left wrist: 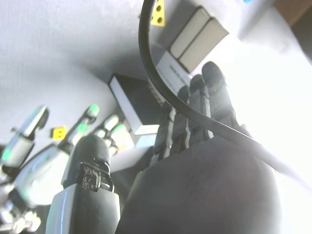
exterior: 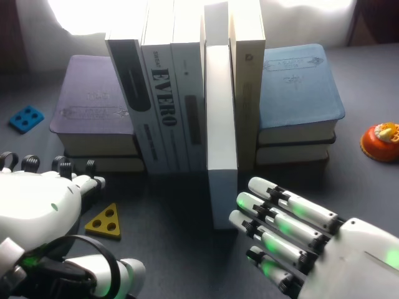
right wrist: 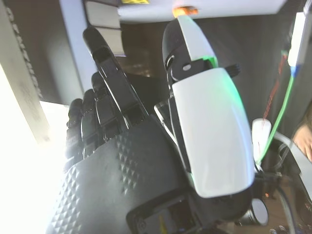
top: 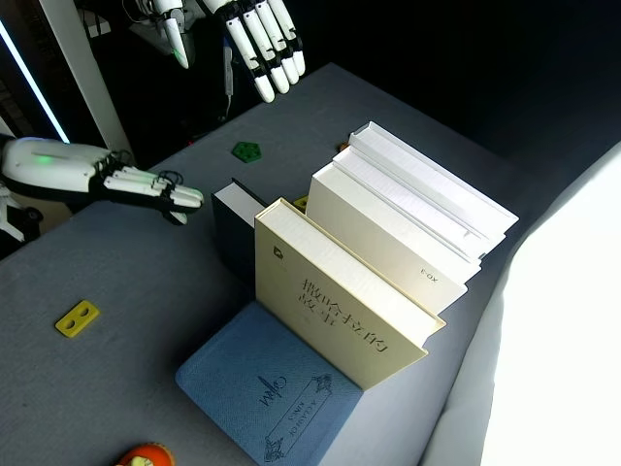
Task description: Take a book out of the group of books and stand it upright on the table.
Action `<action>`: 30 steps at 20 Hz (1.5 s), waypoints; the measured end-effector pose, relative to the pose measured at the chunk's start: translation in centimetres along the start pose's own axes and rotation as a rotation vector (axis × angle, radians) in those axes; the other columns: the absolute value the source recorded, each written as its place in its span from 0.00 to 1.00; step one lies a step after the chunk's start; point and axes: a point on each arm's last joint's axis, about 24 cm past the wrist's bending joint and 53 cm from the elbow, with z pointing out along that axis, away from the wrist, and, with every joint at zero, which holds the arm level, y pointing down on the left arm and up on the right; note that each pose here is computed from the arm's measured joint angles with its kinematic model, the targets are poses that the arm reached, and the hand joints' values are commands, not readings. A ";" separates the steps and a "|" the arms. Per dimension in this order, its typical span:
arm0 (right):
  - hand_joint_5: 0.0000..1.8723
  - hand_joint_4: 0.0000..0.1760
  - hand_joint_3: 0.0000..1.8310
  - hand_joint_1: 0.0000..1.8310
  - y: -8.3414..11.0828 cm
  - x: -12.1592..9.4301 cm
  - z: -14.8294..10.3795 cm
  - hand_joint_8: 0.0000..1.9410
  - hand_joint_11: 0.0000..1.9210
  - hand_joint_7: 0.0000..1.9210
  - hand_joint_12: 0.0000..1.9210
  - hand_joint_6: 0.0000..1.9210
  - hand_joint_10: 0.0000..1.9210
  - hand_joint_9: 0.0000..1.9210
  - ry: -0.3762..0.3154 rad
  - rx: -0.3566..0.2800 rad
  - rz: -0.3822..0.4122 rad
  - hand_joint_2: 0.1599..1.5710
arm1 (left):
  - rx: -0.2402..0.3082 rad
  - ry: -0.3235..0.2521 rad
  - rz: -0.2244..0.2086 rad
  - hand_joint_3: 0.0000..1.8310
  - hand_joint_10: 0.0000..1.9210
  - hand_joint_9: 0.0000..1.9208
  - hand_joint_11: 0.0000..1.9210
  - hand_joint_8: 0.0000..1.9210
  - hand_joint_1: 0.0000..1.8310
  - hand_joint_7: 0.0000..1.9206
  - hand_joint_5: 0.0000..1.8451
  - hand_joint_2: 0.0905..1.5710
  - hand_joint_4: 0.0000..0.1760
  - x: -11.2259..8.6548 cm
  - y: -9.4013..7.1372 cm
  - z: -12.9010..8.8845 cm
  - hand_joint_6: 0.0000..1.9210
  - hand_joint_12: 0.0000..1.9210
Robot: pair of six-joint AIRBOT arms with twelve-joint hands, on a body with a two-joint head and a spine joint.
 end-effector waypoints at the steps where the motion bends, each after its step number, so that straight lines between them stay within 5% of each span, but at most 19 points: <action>1: 0.33 0.00 0.00 0.01 0.3 -0.8 -0.5 0.00 0.00 0.05 0.00 0.05 0.00 0.00 -0.009 0.000 0.002 0.76 | 0.000 0.000 0.000 0.00 0.00 0.04 0.00 0.00 0.10 0.03 0.04 0.83 0.13 0.0 0.0 0.0 0.00 0.19; 9: 0.25 0.00 0.00 0.00 -0.4 -7.3 -2.8 0.02 0.00 0.09 0.00 0.01 0.01 0.02 -0.142 0.025 -0.009 0.76 | 0.000 0.000 0.000 0.00 0.01 0.07 0.00 0.01 0.09 0.08 0.06 0.84 0.11 0.0 0.0 0.0 0.01 0.22; 12: 0.22 0.00 0.00 0.05 -0.4 -9.1 -3.7 0.02 0.01 0.13 0.01 0.00 0.03 0.09 -0.181 -0.012 -0.011 0.76 | 0.001 -0.003 0.000 0.00 0.02 0.17 0.00 0.01 0.07 0.16 0.12 0.83 0.12 -0.1 0.0 0.0 0.01 0.49; 13: 0.23 0.00 0.00 0.05 -0.8 -9.9 -3.8 0.02 0.00 0.20 0.24 0.00 0.05 0.14 -0.192 -0.016 0.008 0.76 | 0.001 -0.006 -0.001 0.00 0.05 0.26 0.01 0.02 0.06 0.27 0.19 0.84 0.00 -0.1 0.0 0.0 0.02 0.64; 14: 0.27 0.00 0.00 0.07 -1.1 -10.4 -3.9 0.03 0.00 0.27 0.53 0.02 0.09 0.21 -0.197 -0.012 0.019 0.75 | 0.001 -0.007 -0.001 0.00 0.06 0.32 0.03 0.02 0.07 0.36 0.27 0.84 0.00 -0.2 0.0 0.0 0.02 0.71; 15: 0.30 0.00 0.00 0.06 -1.9 -11.3 -4.0 0.05 0.00 0.34 0.71 0.04 0.26 0.23 -0.211 0.001 0.032 0.76 | 0.002 -0.014 -0.002 0.00 0.10 0.38 0.07 0.03 0.09 0.43 0.34 0.83 0.00 -0.3 0.0 0.0 0.02 0.74; 16: 0.32 0.00 0.00 0.06 -2.4 -12.0 -4.2 0.07 0.00 0.38 0.80 0.06 0.42 0.22 -0.224 0.013 0.042 0.76 | 0.002 -0.016 -0.002 0.00 0.19 0.38 0.10 0.02 0.11 0.47 0.38 0.83 0.00 -0.4 0.0 0.0 0.01 0.77; 19: 0.32 0.00 0.00 0.06 -3.5 -12.6 -4.5 0.08 0.00 0.38 0.82 0.07 0.49 0.20 -0.230 0.039 0.046 0.76 | 0.003 -0.015 -0.002 0.00 0.26 0.36 0.10 0.01 0.12 0.48 0.39 0.83 0.00 -0.4 -0.1 0.0 0.00 0.78; 20: 0.36 0.00 0.00 0.08 -3.9 -12.6 -4.6 0.21 0.04 0.39 0.88 0.15 0.59 0.23 -0.223 0.054 0.047 0.76 | 0.003 -0.016 -0.002 0.00 0.36 0.36 0.14 0.02 0.13 0.50 0.44 0.83 0.00 -0.4 -0.1 0.0 0.01 0.79; 21: 0.36 0.00 0.00 0.08 -4.2 -12.6 -4.5 0.21 0.04 0.39 0.88 0.15 0.59 0.23 -0.216 0.063 0.051 0.76 | 0.002 -0.015 -0.002 0.00 0.36 0.36 0.14 0.02 0.13 0.50 0.44 0.83 0.00 -0.4 -0.1 0.0 0.01 0.79; 22: 0.39 0.00 0.00 0.04 -4.8 -12.9 -4.5 0.52 0.11 0.39 1.00 0.40 0.78 0.27 -0.216 0.080 0.063 0.77 | 0.001 -0.015 -0.002 0.00 0.75 0.29 0.20 0.63 0.16 0.34 0.36 0.83 0.00 -0.4 0.0 0.0 0.45 0.92; 23: 0.38 0.00 0.00 0.04 -5.3 -13.1 -4.4 0.63 0.15 0.39 1.00 0.51 0.85 0.29 -0.221 0.087 0.087 0.78 | 0.003 -0.016 -0.002 0.00 0.89 0.28 0.19 0.82 0.17 0.31 0.32 0.84 0.00 -0.4 -0.1 0.0 0.68 0.99; 25: 0.44 0.00 0.00 0.05 -6.1 -13.1 -4.0 0.70 0.24 0.49 1.00 0.54 0.98 0.40 -0.205 0.093 0.129 0.76 | 0.003 -0.016 -0.002 0.00 0.98 0.31 0.22 0.88 0.10 0.38 0.37 0.86 0.00 -0.4 -0.1 0.0 0.81 1.00; 30: 0.51 0.00 0.00 0.03 -7.3 -12.2 -2.2 0.78 0.30 0.56 1.00 0.63 1.00 0.49 -0.114 0.107 0.215 0.77 | 0.003 -0.020 -0.002 0.00 1.00 0.38 0.30 0.94 0.10 0.45 0.39 0.86 0.00 -0.5 -0.1 0.0 0.90 1.00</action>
